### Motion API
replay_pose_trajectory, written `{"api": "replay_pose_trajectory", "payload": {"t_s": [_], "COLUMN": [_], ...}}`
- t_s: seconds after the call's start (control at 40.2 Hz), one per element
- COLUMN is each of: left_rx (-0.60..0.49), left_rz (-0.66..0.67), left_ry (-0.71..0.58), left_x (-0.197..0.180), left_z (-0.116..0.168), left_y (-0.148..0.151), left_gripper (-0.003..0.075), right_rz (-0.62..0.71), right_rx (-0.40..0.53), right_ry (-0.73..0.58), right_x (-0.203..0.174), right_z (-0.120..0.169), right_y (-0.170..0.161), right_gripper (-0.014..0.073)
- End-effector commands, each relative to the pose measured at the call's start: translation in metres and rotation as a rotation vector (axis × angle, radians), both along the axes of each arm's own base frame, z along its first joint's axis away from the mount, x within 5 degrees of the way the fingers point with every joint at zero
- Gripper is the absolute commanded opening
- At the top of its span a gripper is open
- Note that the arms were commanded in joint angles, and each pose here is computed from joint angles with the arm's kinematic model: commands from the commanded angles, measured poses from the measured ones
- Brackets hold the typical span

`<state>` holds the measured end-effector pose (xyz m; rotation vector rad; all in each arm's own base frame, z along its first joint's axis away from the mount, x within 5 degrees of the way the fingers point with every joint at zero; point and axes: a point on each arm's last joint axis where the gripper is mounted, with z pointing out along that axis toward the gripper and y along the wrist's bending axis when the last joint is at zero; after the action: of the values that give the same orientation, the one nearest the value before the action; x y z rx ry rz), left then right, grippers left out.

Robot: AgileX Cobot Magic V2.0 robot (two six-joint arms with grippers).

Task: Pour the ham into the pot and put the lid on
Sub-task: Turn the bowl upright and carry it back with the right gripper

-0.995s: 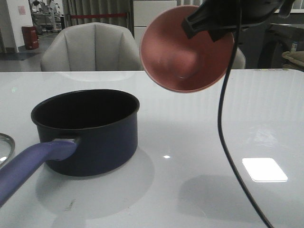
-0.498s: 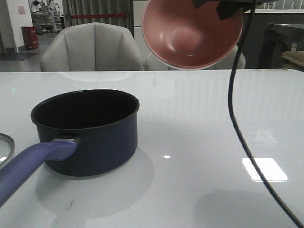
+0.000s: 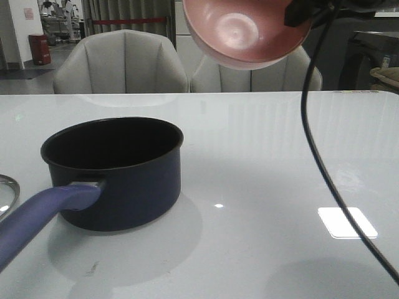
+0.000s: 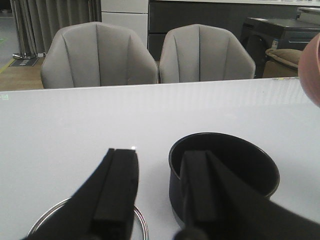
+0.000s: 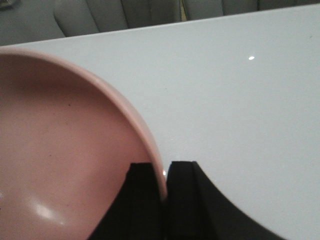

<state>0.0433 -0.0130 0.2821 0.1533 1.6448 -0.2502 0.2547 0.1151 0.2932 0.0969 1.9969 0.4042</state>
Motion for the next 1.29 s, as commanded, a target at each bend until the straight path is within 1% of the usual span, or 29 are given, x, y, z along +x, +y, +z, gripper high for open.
{"api": "replay_pose_trajectory", "payload": {"t_s": [0.0, 0.1, 0.274, 0.448, 0.498, 0.672, 0.771, 0.796, 0.871, 0.995, 1.12, 1.269], "left_rx": [-0.034, -0.034, -0.034, -0.034, -0.034, -0.034, -0.034, -0.034, -0.034, -0.034, -0.034, -0.034], "left_rz": [-0.004, -0.004, -0.004, -0.004, -0.004, -0.004, -0.004, -0.004, -0.004, -0.004, -0.004, -0.004], "left_ry": [-0.091, -0.091, -0.091, -0.091, -0.091, -0.091, -0.091, -0.091, -0.091, -0.091, -0.091, -0.091], "left_x": [0.000, 0.000, 0.000, 0.000, 0.000, 0.000, 0.000, 0.000, 0.000, 0.000, 0.000, 0.000], "left_z": [0.016, 0.016, 0.016, 0.016, 0.016, 0.016, 0.016, 0.016, 0.016, 0.016, 0.016, 0.016], "left_y": [0.000, 0.000, 0.000, 0.000, 0.000, 0.000, 0.000, 0.000, 0.000, 0.000, 0.000, 0.000], "left_gripper": [0.0281, 0.0281, 0.0281, 0.0281, 0.0281, 0.0281, 0.0281, 0.0281, 0.0281, 0.0281, 0.0281, 0.0281], "right_rz": [0.106, 0.110, 0.122, 0.129, 0.117, 0.053, 0.077, 0.081, 0.115, 0.147, 0.168, 0.195], "right_rx": [0.037, 0.032, 0.066, 0.001, 0.010, -0.056, -0.102, -0.097, -0.115, -0.144, -0.166, -0.163], "right_ry": [-0.037, 0.017, 0.107, 0.167, 0.197, 0.296, 0.369, 0.389, 0.477, 0.581, 0.629, 0.694], "right_x": [-0.003, -0.004, -0.006, -0.007, -0.007, -0.007, 0.000, 0.002, 0.009, 0.022, 0.035, 0.049], "right_z": [0.010, -0.006, -0.028, -0.038, -0.040, -0.047, -0.047, -0.047, -0.047, -0.047, -0.048, -0.058], "right_y": [-0.006, -0.017, -0.042, -0.070, -0.077, -0.099, -0.101, -0.101, -0.101, -0.102, -0.103, -0.103], "right_gripper": [0.0137, 0.0137, 0.0137, 0.0137, 0.0137, 0.0137, 0.0137, 0.0137, 0.0137, 0.0137, 0.0138, 0.0141]}}
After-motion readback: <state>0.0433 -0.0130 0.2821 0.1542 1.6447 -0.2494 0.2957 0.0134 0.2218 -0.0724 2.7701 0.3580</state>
